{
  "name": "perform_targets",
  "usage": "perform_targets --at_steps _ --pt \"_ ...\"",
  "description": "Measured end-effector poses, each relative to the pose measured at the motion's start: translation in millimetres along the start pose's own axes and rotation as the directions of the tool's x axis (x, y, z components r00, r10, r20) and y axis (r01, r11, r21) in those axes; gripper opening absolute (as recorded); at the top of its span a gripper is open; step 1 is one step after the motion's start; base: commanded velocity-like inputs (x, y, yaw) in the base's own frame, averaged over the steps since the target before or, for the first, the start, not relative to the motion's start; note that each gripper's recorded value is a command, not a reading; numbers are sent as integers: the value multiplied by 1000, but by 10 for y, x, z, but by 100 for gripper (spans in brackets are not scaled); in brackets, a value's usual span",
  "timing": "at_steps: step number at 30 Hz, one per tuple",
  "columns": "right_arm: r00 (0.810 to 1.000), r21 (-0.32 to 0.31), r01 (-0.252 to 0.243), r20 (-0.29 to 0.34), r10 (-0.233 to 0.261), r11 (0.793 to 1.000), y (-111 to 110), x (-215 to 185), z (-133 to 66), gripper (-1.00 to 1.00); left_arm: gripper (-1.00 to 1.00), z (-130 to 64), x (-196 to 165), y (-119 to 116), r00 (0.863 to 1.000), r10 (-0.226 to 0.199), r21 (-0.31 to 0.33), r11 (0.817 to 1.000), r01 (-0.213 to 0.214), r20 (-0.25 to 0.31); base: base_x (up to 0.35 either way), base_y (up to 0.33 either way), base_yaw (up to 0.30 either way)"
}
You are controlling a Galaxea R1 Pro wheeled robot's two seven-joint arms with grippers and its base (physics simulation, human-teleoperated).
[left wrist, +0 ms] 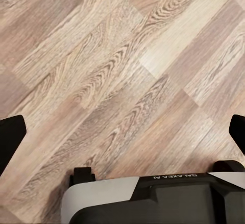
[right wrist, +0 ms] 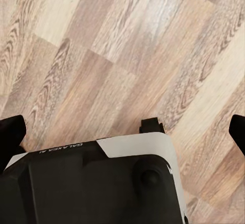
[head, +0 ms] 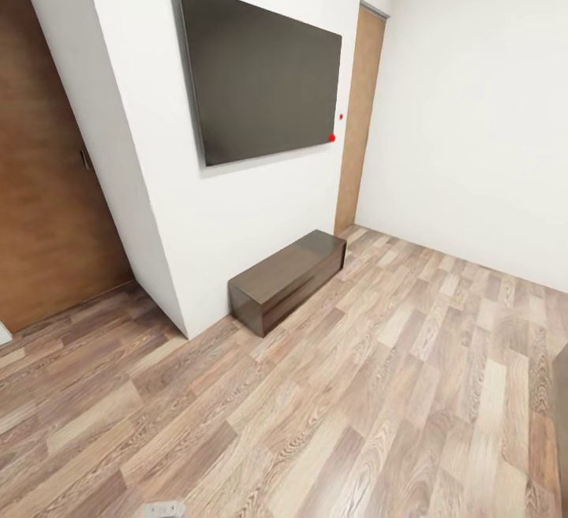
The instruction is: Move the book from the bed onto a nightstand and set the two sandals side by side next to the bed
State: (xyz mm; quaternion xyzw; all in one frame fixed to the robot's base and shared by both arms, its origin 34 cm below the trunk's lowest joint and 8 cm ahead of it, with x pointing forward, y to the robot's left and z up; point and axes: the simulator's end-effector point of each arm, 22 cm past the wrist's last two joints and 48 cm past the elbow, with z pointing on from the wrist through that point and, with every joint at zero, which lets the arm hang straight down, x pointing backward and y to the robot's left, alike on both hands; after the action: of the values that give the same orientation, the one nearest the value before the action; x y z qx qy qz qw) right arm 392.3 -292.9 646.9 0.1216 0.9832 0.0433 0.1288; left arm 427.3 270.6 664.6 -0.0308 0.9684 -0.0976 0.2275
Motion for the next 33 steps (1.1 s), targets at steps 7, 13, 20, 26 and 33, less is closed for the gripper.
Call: perform_targets --at_steps 7,13,20,26,33 --pt "1000 0 2 0 -2 1000 2 -1 1 100 100 1 0 0 1000 0 0 1000 0 0 247 183 -4" --pt "1000 0 2 -1 -2 1000 1 0 3 100 100 3 -3 -1 1000 1 0 1000 -1 1 63 45 -190" --pt "1000 0 2 -1 -2 1000 2 -2 3 100 100 3 -6 -1 1000 1 0 1000 -1 2 7 5 -287" --pt "1000 1 2 -1 -2 1000 0 -2 3 100 100 4 -5 -1 1000 1 0 1000 -1 2 1 1 -298" --pt "1000 1 2 0 -2 1000 -1 -4 3 100 100 4 -5 -2 1000 1 0 1000 -1 1 0 0 -300"
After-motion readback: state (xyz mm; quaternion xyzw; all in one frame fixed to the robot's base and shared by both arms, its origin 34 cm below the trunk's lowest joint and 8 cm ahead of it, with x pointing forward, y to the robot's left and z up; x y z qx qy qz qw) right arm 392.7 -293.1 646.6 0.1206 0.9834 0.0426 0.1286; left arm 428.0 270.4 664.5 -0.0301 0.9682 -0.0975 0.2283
